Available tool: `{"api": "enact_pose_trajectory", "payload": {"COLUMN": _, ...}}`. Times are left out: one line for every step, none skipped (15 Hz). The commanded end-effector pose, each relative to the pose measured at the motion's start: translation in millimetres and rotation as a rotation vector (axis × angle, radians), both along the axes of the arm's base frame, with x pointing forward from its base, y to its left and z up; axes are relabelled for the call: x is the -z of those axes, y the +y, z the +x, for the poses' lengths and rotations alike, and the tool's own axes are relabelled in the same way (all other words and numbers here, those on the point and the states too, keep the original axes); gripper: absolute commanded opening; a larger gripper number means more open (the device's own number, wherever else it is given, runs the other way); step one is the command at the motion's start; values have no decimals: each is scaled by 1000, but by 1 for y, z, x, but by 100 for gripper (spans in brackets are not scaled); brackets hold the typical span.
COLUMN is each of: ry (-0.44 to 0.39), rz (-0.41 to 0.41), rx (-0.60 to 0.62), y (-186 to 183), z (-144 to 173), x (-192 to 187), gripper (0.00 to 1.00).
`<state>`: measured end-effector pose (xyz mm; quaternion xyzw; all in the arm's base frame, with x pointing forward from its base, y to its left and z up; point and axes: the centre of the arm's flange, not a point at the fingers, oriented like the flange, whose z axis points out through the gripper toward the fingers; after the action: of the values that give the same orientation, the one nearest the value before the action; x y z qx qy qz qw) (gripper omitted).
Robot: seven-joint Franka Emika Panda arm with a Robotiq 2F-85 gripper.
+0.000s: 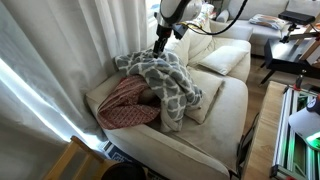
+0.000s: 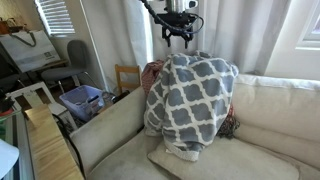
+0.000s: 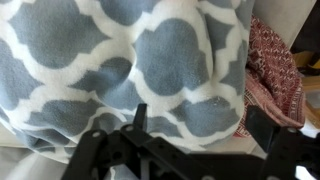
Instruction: Move the blanket onto the bottom cushions on the couch
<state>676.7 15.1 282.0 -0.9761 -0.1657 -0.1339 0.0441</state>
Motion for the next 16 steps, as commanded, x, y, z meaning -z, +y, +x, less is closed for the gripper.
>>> {"api": "enact_pose_trajectory", "payload": {"ry": 52, "rz": -48, "rx": -10, "y": 5, "z": 5, "x": 20, "gripper": 100}}
{"api": "enact_pose_trajectory", "payload": {"ry": 64, "rz": -68, "rx": -7, "y": 6, "z": 4, "x": 26, "gripper": 100}}
{"api": "enact_pose_trajectory", "payload": {"ry": 64, "rz": -82, "rx": -9, "y": 7, "z": 4, "x": 33, "gripper": 100}}
{"api": "enact_pose_trajectory", "payload": {"ry": 75, "rz": -95, "rx": -9, "y": 7, "z": 4, "x": 39, "gripper": 100}}
{"api": "enact_pose_trajectory", "payload": {"ry": 74, "rz": -108, "rx": -9, "y": 7, "z": 5, "x": 44, "gripper": 100}}
{"api": "enact_pose_trajectory", "payload": {"ry": 78, "rz": -115, "rx": -7, "y": 8, "z": 7, "x": 50, "gripper": 100}}
{"api": "enact_pose_trajectory", "payload": {"ry": 78, "rz": -119, "rx": -4, "y": 8, "z": 9, "x": 55, "gripper": 100}}
{"api": "enact_pose_trajectory", "payload": {"ry": 77, "rz": -123, "rx": 0, "y": 7, "z": 10, "x": 59, "gripper": 100}}
{"api": "enact_pose_trajectory", "payload": {"ry": 79, "rz": -118, "rx": 1, "y": 7, "z": 12, "x": 62, "gripper": 100}}
{"api": "enact_pose_trajectory", "payload": {"ry": 78, "rz": -118, "rx": 2, "y": 7, "z": 13, "x": 65, "gripper": 100}}
{"api": "enact_pose_trajectory", "payload": {"ry": 73, "rz": -114, "rx": 7, "y": 7, "z": 16, "x": 67, "gripper": 100}}
{"api": "enact_pose_trajectory", "payload": {"ry": 67, "rz": -112, "rx": 16, "y": 7, "z": 18, "x": 70, "gripper": 100}}
{"api": "enact_pose_trajectory", "payload": {"ry": 60, "rz": -115, "rx": 22, "y": 7, "z": 21, "x": 71, "gripper": 100}}
{"api": "enact_pose_trajectory", "payload": {"ry": 55, "rz": -121, "rx": 26, "y": 7, "z": 23, "x": 74, "gripper": 100}}
{"api": "enact_pose_trajectory", "payload": {"ry": 58, "rz": -122, "rx": 35, "y": 6, "z": 25, "x": 77, "gripper": 75}}
{"api": "enact_pose_trajectory", "payload": {"ry": 54, "rz": -123, "rx": 40, "y": 4, "z": 28, "x": 79, "gripper": 74}}
